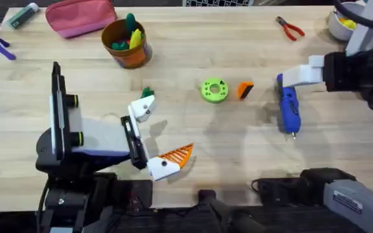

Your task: Pick up the gripper from the table and insert it into the empty holder that is missing its gripper. Then pick up a screw, insert it into the mounting hole, and use the screwdriver to tighten it. Finally, clean up the table by picking up the vegetable and placing it into the bucket.

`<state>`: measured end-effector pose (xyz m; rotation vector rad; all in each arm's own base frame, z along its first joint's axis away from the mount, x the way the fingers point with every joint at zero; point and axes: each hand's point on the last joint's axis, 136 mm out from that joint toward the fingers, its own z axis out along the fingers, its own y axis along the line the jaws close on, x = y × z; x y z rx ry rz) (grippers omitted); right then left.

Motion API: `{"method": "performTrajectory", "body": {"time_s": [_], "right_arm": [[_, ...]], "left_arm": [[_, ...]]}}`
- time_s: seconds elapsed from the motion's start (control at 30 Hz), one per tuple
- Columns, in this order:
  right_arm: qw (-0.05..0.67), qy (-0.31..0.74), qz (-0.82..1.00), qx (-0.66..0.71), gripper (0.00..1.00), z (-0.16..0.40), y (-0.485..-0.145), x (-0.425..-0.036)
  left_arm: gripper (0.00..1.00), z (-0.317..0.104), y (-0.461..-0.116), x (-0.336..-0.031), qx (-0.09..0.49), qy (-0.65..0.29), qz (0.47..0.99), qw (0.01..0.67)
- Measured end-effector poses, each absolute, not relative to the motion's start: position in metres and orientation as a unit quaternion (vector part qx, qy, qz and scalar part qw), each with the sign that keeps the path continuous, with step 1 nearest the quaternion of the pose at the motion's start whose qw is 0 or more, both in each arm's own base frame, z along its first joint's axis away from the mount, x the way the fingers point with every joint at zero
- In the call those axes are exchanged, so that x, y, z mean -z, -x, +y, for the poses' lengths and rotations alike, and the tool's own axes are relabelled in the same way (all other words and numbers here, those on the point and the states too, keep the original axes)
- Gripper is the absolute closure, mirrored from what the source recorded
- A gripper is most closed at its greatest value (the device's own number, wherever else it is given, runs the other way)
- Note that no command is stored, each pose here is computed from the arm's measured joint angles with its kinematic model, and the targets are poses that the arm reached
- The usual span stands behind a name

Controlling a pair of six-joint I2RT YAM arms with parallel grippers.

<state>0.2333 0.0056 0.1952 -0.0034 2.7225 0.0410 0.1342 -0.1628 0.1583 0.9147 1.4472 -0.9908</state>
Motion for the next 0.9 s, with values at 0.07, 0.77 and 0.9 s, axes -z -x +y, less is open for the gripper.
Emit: {"method": "performTrajectory", "body": {"time_s": [0.07,0.77,0.9], "right_arm": [[0.208,0.001,0.978,-0.015,0.010,0.0056,-0.2333,-0.1952],[0.208,-0.003,0.978,-0.017,0.011,0.0061,-0.2334,-0.1953],[0.208,-0.021,0.977,-0.042,0.009,0.0130,-0.2337,-0.1958]], "left_arm": [[0.015,-0.1628,-0.1342,-0.1584,0.418,-0.386,0.611,0.550],[0.015,-0.1628,-0.1342,-0.1584,0.418,-0.387,0.611,0.550],[0.015,-0.1628,-0.1342,-0.1584,0.418,-0.387,0.611,0.550]]}}
